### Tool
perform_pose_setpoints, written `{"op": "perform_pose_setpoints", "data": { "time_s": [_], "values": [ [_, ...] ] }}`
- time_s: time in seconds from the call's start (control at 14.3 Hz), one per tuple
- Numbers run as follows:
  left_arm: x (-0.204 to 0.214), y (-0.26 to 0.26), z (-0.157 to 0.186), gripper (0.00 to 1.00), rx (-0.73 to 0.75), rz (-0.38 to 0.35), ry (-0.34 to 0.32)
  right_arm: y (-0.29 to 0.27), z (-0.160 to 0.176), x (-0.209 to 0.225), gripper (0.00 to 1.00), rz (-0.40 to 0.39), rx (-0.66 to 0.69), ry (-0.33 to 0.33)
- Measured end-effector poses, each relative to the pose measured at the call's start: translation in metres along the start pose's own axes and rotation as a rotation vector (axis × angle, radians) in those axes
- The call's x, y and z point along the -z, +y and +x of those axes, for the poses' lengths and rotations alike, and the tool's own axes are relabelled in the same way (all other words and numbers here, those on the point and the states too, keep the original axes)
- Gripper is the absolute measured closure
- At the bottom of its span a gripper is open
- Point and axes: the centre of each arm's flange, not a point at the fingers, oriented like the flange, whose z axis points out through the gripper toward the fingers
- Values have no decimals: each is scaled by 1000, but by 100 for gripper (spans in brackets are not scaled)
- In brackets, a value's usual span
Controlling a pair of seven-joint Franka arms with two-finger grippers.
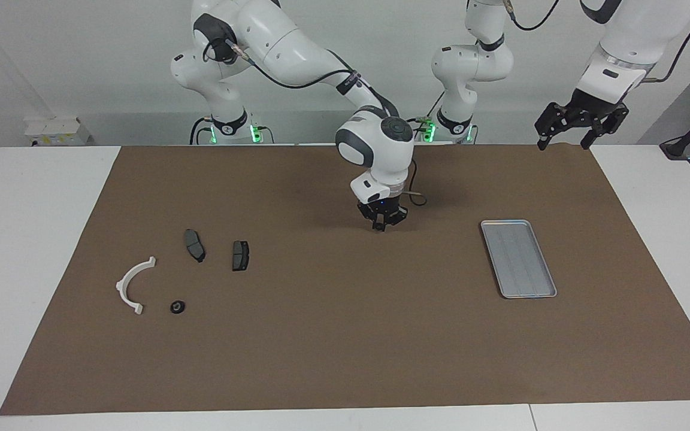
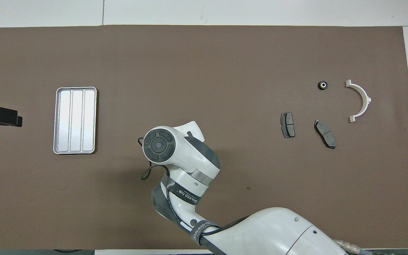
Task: Pick bearing gear from pile to tray
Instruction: 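Lower the black ring onto the table center and open the right gripper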
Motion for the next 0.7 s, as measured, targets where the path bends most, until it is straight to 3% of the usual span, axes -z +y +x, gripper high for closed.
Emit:
{"op": "perform_pose_setpoints", "data": {
  "time_s": [0.7],
  "values": [
    [0,0,0,0,0,0,0,3,1,-14,76,28,-2,3]
  ]
}}
